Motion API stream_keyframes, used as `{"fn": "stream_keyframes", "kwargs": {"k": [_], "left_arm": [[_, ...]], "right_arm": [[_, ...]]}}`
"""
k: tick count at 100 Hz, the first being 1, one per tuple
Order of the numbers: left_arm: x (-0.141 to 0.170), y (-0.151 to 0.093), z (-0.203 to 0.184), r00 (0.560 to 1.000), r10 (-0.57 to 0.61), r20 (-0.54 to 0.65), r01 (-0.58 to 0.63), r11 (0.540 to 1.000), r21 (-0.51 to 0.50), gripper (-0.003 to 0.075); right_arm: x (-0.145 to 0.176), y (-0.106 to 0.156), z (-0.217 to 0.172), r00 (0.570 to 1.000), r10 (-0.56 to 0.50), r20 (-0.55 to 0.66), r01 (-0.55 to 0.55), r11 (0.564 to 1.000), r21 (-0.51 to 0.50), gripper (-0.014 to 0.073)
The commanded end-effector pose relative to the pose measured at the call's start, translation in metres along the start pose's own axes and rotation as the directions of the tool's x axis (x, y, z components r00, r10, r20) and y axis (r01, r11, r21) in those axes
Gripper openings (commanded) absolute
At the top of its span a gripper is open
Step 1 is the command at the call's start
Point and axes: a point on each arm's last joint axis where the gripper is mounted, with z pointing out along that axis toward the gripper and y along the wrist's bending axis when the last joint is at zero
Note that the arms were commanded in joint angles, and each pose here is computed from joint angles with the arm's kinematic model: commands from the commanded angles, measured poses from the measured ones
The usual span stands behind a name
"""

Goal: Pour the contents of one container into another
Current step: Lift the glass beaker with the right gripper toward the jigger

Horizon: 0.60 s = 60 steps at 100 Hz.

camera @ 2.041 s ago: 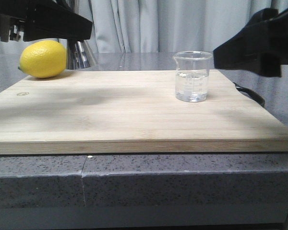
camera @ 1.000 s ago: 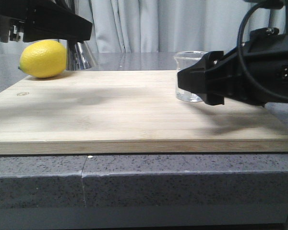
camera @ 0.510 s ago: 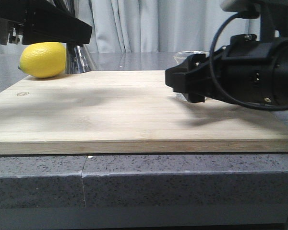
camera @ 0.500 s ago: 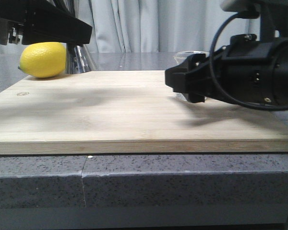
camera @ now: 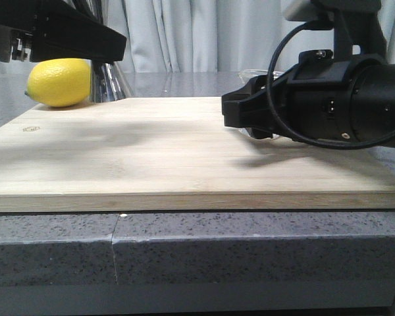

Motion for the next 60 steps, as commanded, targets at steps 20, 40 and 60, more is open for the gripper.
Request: {"fn": "stream_keyframes", "kwargs": {"k": [20,40,60], "left_arm": [[-0.024,-0.008,-0.004,0.994,0.012,0.105,-0.015,0.999,0.030,-0.0020],[-0.024,-0.010,-0.004,0.994,0.011,0.112,-0.017,0.999,0.047,-0.0020],[-0.024,-0.010,-0.004,0.994,0.002,0.111,-0.007,0.999,0.050,-0.0020]], "right_arm": [[-0.024,0.000,0.001,0.986,-0.013,0.164,0.014,1.000,-0.001,0.0255],[-0.044,0.001,-0.004,0.972,-0.022,0.232,0.026,1.000,-0.012,0.0255],[-0.078,0.007,-0.003,0.971,-0.087,0.222,0.104,0.992,-0.066,0.0255]]}}
